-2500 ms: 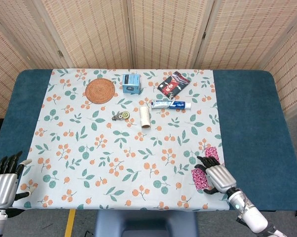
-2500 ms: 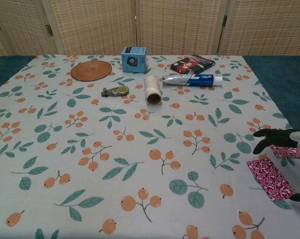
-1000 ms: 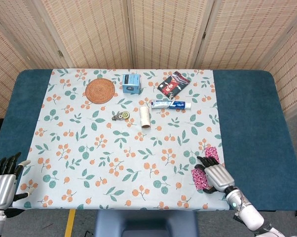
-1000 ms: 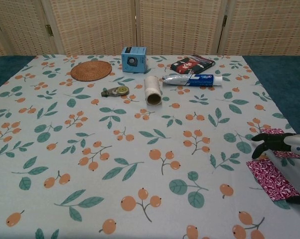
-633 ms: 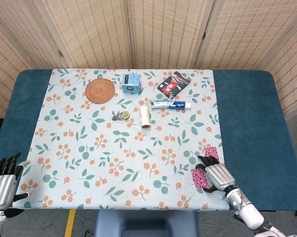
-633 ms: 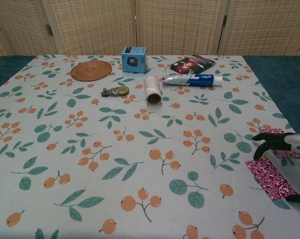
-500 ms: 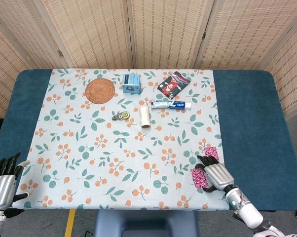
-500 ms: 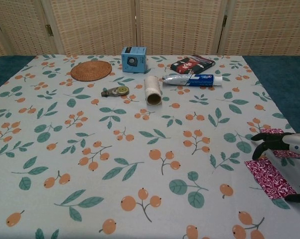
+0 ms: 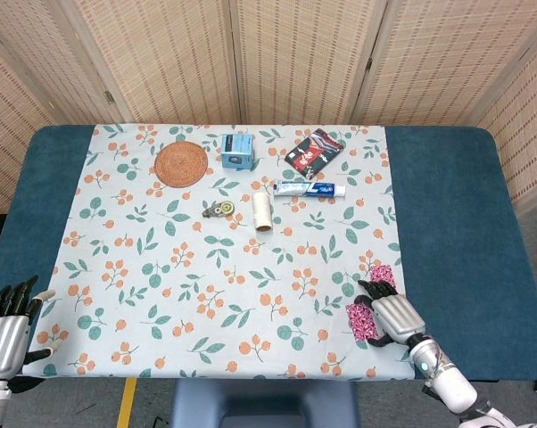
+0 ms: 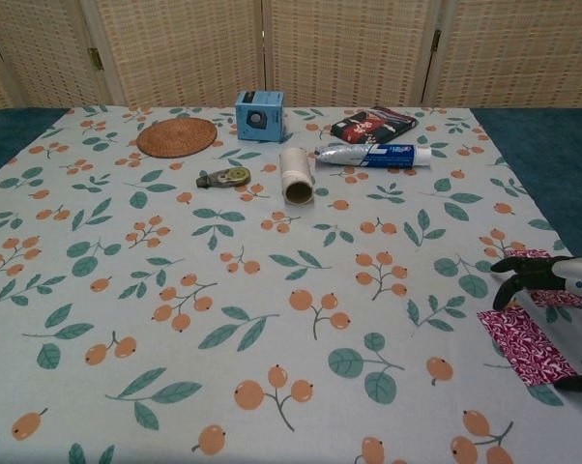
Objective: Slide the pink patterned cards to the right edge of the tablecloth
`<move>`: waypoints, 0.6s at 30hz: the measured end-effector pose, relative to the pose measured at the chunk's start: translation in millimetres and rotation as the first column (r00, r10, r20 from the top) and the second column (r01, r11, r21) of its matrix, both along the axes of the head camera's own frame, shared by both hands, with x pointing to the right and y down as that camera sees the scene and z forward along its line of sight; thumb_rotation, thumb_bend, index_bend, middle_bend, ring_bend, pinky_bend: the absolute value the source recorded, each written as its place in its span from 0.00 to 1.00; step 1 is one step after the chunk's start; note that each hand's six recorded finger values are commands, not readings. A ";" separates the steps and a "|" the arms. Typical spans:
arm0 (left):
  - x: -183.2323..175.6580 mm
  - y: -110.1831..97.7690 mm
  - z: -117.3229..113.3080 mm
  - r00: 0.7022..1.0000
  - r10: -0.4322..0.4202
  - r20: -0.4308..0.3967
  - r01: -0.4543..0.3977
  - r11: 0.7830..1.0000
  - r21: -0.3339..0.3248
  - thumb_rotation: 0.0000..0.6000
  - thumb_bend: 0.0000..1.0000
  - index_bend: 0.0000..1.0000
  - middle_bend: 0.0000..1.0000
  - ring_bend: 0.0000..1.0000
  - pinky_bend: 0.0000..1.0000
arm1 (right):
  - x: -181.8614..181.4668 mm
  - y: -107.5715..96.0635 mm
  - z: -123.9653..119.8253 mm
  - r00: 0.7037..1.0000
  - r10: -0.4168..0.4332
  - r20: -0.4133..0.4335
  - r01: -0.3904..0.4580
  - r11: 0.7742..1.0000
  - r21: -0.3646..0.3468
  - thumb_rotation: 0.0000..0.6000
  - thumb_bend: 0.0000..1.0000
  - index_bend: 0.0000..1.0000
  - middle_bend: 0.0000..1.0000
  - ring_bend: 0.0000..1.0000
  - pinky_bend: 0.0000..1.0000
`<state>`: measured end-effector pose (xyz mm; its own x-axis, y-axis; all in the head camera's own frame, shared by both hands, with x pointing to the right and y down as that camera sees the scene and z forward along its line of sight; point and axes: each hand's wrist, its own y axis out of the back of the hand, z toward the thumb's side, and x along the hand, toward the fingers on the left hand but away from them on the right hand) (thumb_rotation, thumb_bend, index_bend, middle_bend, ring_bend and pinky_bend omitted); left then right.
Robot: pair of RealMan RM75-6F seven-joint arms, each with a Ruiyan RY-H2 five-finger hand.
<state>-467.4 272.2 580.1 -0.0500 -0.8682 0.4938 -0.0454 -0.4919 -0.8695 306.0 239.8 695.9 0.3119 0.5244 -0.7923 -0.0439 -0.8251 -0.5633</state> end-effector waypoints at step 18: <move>-0.2 0.7 -1.8 1.000 0.000 0.001 0.000 1.000 0.003 1.00 0.17 0.26 0.06 0.09 0.00 | 1.8 -11.1 -19.7 0.999 0.033 0.043 -0.035 0.997 0.067 0.99 0.21 0.30 0.08 0.00 0.00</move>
<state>-467.5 272.9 578.3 -0.0503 -0.8697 0.4909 -0.0448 -0.4891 -0.8711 307.7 228.7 676.2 0.3251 0.5873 -0.7412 0.0084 -0.7855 -0.6187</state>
